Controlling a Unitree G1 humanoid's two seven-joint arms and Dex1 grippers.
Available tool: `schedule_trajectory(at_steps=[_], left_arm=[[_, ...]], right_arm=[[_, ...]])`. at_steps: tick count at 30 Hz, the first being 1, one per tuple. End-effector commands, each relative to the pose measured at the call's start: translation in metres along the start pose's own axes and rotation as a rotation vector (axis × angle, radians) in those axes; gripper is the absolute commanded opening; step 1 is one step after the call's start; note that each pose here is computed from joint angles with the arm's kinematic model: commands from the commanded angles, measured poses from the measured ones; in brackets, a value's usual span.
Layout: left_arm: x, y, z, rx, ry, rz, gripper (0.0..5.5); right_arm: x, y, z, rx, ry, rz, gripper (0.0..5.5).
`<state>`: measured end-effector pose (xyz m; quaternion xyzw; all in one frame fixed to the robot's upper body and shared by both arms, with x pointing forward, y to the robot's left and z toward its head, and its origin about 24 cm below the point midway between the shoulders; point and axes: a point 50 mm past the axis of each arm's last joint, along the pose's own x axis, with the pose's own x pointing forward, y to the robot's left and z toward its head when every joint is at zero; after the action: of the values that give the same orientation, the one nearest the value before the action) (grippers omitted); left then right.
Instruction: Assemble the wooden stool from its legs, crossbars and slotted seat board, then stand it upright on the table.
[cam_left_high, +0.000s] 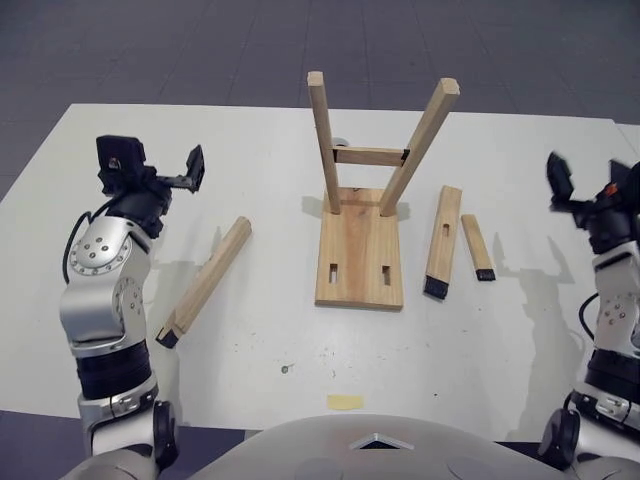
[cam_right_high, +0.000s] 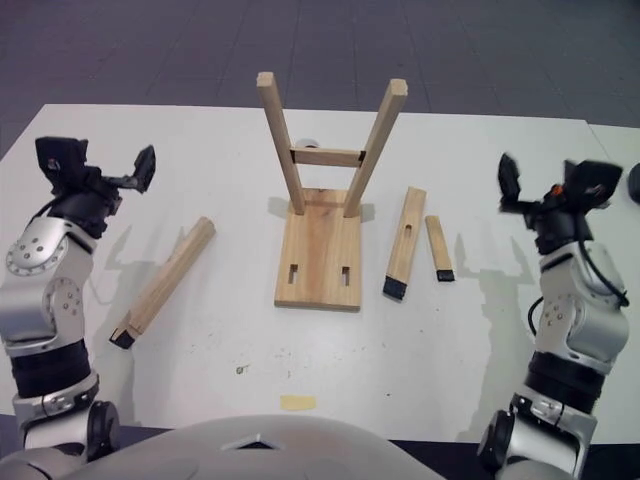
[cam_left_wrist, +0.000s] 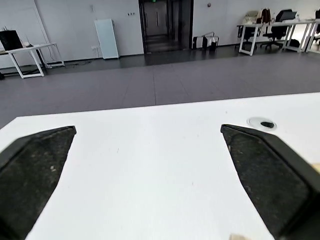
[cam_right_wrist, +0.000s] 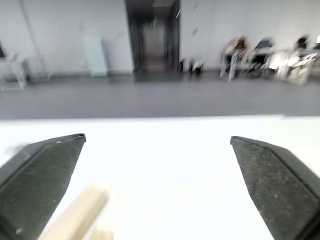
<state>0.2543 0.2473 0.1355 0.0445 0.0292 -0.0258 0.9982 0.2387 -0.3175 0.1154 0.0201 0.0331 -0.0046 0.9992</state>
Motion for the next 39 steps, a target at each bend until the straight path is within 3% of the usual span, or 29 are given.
schedule_trajectory(at_steps=[1,9,14,18,25,30,39], left_arm=[[-0.016,0.004,-0.015,0.026,0.099,-0.027,5.4],[-0.05,0.015,-0.079,0.177,0.381,-0.045,5.4],[-0.062,-0.002,-0.064,-0.012,0.284,-0.179,5.4],[-0.058,0.009,-0.059,-0.004,0.249,-0.12,5.4],[-0.059,-0.021,-0.057,-0.015,0.245,-0.278,5.4],[-0.076,-0.051,-0.056,-0.081,0.299,-0.457,5.4],[-0.089,-0.067,-0.089,-0.046,0.54,-0.413,5.4]], right_arm=[[-0.007,0.002,-0.005,-0.038,0.045,0.022,5.39],[-0.008,0.012,-0.009,-0.038,0.037,0.021,5.39],[-0.013,0.011,-0.013,-0.036,0.06,0.023,5.39],[-0.015,0.017,-0.02,-0.032,0.079,0.036,5.39],[-0.013,0.02,-0.022,-0.033,0.081,0.034,5.39],[-0.014,0.02,-0.024,-0.038,0.094,0.035,5.39],[-0.014,0.024,-0.03,-0.044,0.105,0.039,5.39]])
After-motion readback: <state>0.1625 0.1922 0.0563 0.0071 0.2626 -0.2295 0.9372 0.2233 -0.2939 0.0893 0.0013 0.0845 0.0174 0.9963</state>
